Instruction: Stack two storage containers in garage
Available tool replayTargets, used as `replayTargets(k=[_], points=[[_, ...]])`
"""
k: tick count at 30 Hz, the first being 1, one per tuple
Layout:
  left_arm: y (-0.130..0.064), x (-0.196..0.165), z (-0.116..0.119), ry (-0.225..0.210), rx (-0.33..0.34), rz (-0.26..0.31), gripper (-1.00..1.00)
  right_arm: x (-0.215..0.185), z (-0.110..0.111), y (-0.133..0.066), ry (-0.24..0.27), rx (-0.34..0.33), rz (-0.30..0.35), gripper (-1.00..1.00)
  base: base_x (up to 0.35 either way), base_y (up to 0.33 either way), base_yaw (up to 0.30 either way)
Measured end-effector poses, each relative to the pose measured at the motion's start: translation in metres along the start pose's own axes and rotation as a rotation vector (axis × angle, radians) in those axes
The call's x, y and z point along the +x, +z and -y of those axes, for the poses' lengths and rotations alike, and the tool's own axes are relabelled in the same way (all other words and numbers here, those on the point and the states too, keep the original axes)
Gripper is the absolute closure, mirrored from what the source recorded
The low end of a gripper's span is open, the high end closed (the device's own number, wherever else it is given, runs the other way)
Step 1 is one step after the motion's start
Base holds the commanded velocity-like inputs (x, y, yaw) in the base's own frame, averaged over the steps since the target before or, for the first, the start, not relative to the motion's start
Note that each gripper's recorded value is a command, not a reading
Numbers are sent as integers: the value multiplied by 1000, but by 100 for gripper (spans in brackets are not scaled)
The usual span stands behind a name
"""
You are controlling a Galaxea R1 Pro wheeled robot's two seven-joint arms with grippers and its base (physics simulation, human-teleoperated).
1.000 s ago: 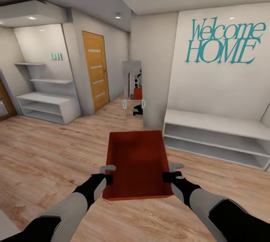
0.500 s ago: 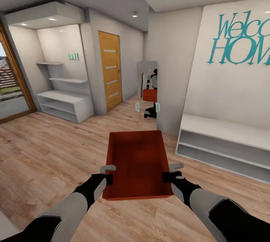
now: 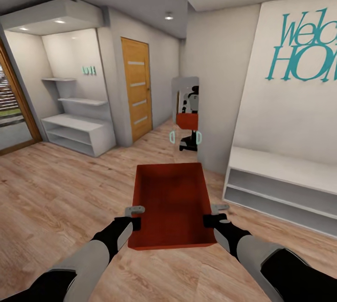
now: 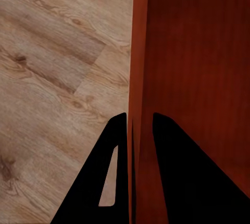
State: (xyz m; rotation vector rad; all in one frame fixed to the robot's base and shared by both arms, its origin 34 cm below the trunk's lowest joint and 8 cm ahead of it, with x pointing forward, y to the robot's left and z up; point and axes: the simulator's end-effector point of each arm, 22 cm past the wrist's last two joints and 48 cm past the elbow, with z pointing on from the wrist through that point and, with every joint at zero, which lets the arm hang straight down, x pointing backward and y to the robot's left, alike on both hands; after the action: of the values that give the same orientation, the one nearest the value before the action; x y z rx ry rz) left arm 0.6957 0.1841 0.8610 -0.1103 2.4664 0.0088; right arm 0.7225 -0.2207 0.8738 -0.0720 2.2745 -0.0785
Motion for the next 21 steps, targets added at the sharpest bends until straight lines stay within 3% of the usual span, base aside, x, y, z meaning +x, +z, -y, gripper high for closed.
replayTargets(k=[16,21], points=[[0,0,0,1,0,-2,100,1,0,0,2,0,-2,100,328,0,0],[0,1,0,2,-2,-5,100,2,0,0,3,-1,-5,100,328,0,150]])
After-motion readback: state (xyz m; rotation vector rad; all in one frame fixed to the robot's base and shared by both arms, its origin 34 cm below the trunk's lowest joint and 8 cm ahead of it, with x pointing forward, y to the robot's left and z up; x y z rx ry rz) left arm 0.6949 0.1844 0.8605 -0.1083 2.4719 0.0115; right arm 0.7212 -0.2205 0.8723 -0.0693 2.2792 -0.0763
